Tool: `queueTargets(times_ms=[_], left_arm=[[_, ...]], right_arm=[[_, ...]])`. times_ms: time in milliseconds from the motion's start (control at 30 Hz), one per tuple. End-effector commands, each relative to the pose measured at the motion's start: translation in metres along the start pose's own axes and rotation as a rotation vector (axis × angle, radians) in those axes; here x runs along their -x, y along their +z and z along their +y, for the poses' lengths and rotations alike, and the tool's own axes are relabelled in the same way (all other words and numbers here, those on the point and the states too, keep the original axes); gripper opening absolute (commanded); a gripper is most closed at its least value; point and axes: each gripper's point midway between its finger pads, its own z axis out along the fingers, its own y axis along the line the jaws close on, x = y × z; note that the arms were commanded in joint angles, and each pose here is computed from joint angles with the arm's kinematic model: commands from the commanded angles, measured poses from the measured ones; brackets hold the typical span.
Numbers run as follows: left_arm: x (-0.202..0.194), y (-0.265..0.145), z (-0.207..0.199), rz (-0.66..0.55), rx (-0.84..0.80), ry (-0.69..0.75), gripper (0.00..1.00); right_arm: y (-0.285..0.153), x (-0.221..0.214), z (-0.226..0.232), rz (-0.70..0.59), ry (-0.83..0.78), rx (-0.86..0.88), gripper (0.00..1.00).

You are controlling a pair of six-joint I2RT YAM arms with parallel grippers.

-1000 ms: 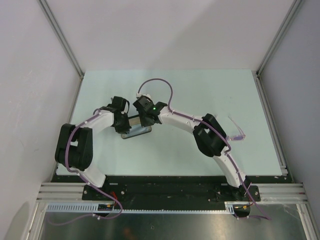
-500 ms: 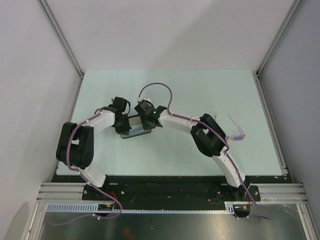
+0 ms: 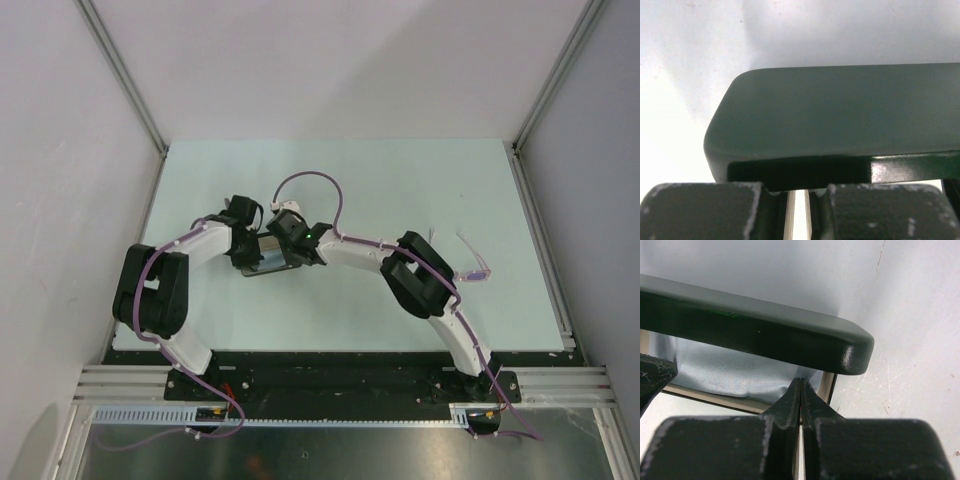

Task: Organize the sunglasses
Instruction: Smooth out the folded cleaning cloth near the sunglasses case.

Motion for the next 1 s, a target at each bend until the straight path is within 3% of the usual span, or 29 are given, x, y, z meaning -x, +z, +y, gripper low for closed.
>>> queueTargets(times_ms=[0,200,500,967], left_arm=[[0.001,-0.002,0.003,-0.019,0.027,-0.018,0.13],[0.005,-0.007,0.003,-0.044,0.033,-0.022,0.13],[0.015,-0.021,-0.001,-0.103,0.022,-0.027,0.16],[0.011,-0.018,0.003,-0.096,0.039,-0.038,0.19]], right_arm=[[-0.029,0.035,0.012,-0.098,-0.002,0.06,0.0],[-0.043,0.05,0.03,-0.137,-0.027,0.113,0.0],[-0.035,0.027,0.023,-0.069,-0.029,0.081,0.0],[-0.026,0.018,0.022,-0.04,-0.039,0.093,0.0]])
